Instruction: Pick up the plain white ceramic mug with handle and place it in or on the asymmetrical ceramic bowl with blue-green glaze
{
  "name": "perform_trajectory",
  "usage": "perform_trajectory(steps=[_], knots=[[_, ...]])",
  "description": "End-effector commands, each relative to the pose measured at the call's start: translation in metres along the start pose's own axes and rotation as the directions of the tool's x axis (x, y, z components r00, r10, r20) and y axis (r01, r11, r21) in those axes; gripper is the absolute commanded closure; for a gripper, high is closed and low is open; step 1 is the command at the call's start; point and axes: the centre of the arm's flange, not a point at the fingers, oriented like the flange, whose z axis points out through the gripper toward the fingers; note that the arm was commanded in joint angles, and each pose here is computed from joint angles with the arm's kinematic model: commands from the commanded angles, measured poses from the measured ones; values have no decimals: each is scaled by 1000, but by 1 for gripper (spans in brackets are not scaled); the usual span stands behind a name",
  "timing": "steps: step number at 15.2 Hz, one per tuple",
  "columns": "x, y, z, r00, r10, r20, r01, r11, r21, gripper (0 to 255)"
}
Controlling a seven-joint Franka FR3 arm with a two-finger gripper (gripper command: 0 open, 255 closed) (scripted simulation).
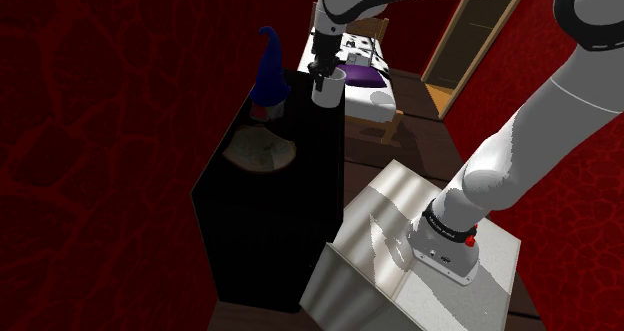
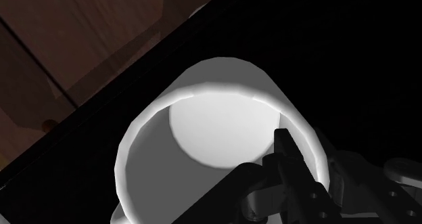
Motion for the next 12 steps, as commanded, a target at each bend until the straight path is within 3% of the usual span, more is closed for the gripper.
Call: perform_trajectory(steps=[1,10,12], knots=[[0,0,-12,1000,0,0,0,1000,0,255],[-3,1,-59,1000,0,0,0,1000,0,255],[-4,-25,-61,1000,0,0,0,1000,0,255]])
